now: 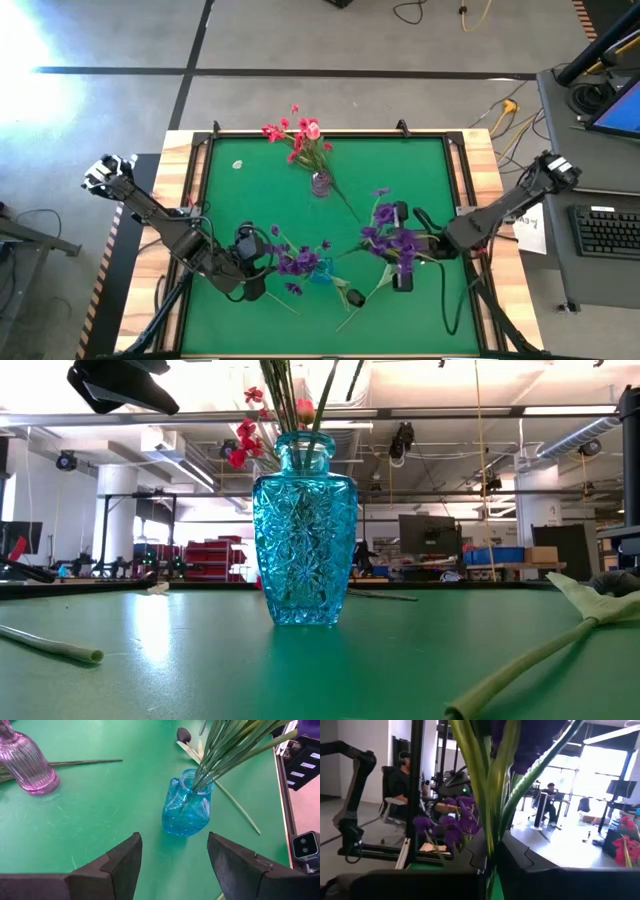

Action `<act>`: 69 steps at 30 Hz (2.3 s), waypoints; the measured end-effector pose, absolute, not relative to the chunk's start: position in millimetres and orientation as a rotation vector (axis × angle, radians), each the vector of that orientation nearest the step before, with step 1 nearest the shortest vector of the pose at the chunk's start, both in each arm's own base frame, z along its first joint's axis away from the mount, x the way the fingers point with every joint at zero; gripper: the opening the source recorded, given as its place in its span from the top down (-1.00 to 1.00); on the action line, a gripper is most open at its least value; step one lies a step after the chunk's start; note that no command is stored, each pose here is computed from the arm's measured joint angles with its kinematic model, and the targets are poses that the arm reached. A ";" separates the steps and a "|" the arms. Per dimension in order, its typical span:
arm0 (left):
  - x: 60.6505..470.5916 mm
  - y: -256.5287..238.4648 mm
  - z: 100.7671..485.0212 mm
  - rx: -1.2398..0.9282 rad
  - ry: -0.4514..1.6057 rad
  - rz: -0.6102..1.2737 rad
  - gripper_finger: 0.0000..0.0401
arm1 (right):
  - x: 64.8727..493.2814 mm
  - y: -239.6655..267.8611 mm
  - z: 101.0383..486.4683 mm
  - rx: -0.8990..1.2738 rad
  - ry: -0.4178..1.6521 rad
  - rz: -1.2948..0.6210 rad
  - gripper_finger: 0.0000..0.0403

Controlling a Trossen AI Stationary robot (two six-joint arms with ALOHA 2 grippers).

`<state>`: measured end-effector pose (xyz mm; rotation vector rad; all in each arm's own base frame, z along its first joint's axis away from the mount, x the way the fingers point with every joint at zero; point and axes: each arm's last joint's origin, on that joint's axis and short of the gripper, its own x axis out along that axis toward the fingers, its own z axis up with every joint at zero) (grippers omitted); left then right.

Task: Sort flowers into vase by color
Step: Put the purple flowers into the blue vase

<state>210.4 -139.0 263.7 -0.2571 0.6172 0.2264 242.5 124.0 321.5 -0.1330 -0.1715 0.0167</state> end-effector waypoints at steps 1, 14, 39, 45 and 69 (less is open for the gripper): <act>210.4 -138.8 263.8 -0.255 0.613 0.231 -0.06 | 245.7 123.2 319.9 -0.134 -0.175 0.018 0.91; 210.5 -138.6 263.9 -0.253 0.608 0.237 -0.06 | 267.0 124.4 305.3 -0.107 -0.181 0.048 0.91; 210.6 -138.5 264.1 -0.251 0.603 0.242 -0.06 | 300.6 134.7 274.5 -0.105 -0.079 0.033 0.91; 210.6 -138.5 264.1 -0.251 0.603 0.242 -0.06 | 301.5 132.9 273.1 -0.076 -0.065 0.029 0.91; 210.6 -138.5 264.1 -0.251 0.603 0.242 -0.06 | 303.4 129.0 263.9 -0.071 0.026 0.019 0.36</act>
